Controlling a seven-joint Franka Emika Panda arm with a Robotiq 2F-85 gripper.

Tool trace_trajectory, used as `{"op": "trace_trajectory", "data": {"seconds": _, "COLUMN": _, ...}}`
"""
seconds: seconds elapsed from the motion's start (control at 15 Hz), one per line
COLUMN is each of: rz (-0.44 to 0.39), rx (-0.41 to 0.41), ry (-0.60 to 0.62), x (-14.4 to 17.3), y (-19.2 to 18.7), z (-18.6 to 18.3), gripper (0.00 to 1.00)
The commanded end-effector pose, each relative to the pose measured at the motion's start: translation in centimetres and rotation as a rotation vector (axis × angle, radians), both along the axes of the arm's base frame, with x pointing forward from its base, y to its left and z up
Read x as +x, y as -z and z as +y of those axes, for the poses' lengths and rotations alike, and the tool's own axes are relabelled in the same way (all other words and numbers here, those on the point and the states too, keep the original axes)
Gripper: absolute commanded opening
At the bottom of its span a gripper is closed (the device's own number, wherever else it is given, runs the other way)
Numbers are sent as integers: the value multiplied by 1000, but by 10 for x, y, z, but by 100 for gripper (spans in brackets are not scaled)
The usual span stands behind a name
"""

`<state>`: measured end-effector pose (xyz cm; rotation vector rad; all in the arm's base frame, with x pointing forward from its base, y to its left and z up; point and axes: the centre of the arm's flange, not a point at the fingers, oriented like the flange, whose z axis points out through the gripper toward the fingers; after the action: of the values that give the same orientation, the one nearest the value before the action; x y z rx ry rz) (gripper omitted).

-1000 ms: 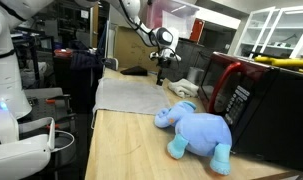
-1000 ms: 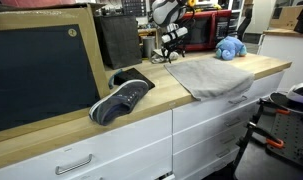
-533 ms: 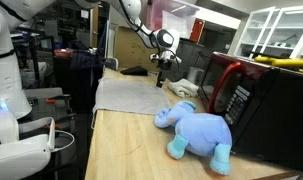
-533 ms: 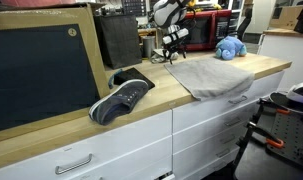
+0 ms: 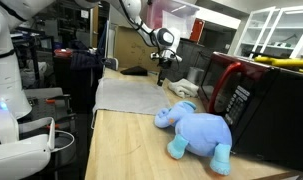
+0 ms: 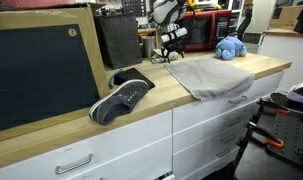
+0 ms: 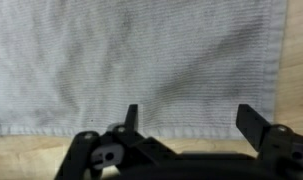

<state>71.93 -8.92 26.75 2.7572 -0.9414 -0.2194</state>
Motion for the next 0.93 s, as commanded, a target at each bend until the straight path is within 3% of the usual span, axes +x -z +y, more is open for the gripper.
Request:
{"op": "trace_trajectory", "data": {"seconds": 0.0, "rz": -88, "rx": 3, "ry": 80, "x": 1, "y": -19, "z": 4, "gripper": 100}}
{"op": "trace_trajectory", "data": {"seconds": 0.13, "rz": -137, "rx": -15, "ry": 134, "x": 1, "y": -18, "z": 6, "gripper": 100}}
{"op": "trace_trajectory", "data": {"seconds": 0.53, "rz": -115, "rx": -21, "ry": 128, "x": 11, "y": -13, "z": 3, "gripper": 100}}
{"op": "trace_trajectory", "data": {"seconds": 0.87, "rz": -242, "rx": 55, "ry": 212, "x": 12, "y": -27, "z": 21, "gripper": 100}}
